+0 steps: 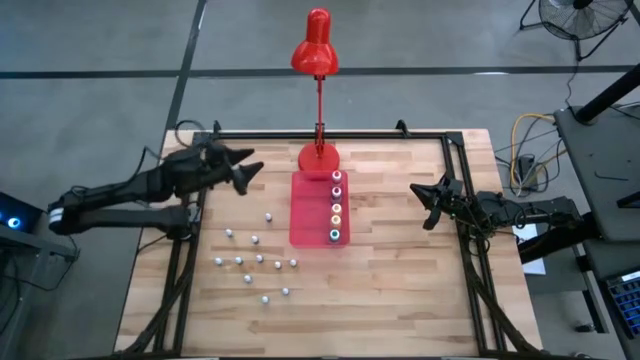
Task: Pick & Place food coloring
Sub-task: Put the small orange food coloring bottle into the pink bin
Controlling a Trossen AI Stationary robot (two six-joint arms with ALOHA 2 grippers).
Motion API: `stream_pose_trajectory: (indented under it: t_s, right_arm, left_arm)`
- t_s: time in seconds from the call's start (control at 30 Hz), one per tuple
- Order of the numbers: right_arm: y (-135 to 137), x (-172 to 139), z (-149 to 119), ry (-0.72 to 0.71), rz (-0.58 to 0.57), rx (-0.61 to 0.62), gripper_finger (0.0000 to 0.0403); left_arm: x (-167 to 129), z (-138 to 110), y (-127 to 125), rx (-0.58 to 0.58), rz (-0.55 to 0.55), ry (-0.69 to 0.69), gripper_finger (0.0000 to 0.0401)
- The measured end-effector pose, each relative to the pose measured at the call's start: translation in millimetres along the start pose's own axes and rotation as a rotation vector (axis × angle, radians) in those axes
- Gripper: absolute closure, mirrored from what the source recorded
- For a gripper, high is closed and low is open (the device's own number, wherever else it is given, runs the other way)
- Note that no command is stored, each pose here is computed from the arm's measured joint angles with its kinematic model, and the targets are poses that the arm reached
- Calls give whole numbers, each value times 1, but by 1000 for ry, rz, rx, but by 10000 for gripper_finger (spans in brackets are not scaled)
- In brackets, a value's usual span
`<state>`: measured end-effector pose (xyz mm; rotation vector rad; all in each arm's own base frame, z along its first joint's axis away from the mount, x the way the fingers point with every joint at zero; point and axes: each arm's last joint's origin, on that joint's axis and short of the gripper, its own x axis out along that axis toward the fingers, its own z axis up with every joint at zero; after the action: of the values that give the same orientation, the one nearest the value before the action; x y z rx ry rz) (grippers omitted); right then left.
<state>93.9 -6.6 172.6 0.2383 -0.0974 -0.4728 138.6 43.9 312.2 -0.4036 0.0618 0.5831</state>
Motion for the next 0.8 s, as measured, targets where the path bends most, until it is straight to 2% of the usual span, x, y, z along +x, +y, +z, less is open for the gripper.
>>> stream_pose_trajectory:
  t_s: [0.13,0.33,0.47,0.63,0.8]
  right_arm:
    - [0,0,0,0,0,0,394]
    - [0,0,0,0,-1,0,394]
    - [0,0,0,0,0,0,394]
    - [0,0,0,-1,0,0,394]
    - [0,0,0,0,-1,0,394]
  left_arm:
    - [4,17,-9,53,74,149,109]
    - [18,19,-19,139,152,378,112]
    - [33,3,-22,208,203,544,112]
    - [55,-20,-33,282,202,665,112]
    - [74,-48,-40,304,259,810,112]
